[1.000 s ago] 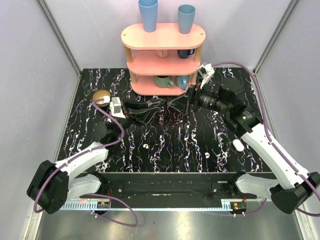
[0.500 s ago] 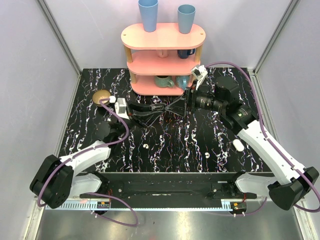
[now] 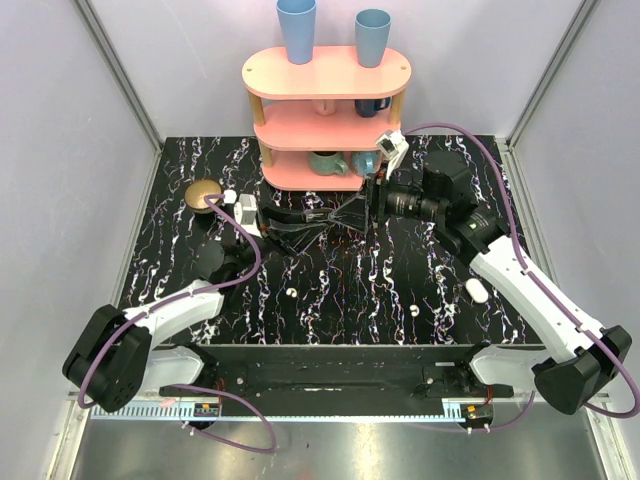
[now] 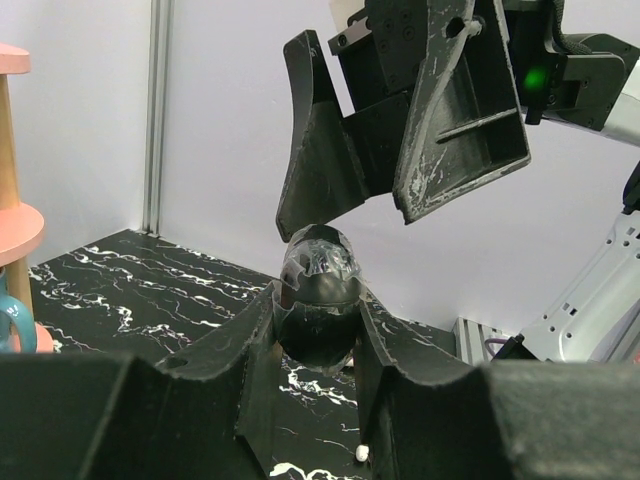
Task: Insert the wireless bluetooth earbuds into the charging case
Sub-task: Open the charging case.
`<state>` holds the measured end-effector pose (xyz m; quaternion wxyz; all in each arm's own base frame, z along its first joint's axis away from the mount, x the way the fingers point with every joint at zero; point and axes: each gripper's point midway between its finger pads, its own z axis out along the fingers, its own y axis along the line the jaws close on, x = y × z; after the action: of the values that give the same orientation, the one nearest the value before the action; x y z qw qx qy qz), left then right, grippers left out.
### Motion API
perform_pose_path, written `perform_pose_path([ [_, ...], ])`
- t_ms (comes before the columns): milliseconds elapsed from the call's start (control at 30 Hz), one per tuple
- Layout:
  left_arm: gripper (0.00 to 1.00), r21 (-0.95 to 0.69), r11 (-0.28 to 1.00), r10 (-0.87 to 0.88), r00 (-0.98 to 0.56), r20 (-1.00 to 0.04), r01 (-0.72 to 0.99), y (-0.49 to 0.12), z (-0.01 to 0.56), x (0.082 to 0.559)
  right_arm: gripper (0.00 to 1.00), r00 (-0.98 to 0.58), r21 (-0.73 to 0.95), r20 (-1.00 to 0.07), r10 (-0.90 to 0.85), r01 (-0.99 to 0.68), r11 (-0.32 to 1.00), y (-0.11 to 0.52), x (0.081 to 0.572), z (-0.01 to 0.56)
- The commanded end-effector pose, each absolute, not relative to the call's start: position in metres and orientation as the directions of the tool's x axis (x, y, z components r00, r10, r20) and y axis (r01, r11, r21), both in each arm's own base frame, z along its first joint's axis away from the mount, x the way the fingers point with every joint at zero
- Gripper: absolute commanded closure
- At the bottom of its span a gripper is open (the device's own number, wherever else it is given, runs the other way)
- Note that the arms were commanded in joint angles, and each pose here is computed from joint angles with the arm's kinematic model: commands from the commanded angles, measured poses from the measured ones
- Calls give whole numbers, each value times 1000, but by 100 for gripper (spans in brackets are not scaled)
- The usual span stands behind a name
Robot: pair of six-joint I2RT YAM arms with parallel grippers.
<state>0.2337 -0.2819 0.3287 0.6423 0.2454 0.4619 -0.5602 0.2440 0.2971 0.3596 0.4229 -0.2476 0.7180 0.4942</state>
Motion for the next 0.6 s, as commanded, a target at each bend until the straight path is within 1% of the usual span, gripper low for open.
perform_pose_path([
  [0, 100, 18, 215, -619, 150, -771, 976, -268, 392, 205, 29, -468, 465, -880, 80, -813, 350, 303, 240, 385],
  [567, 100, 27, 209, -599, 150, -787, 978, -272, 390, 203, 30, -492, 474, -870, 43, -807, 351, 310, 239, 374],
])
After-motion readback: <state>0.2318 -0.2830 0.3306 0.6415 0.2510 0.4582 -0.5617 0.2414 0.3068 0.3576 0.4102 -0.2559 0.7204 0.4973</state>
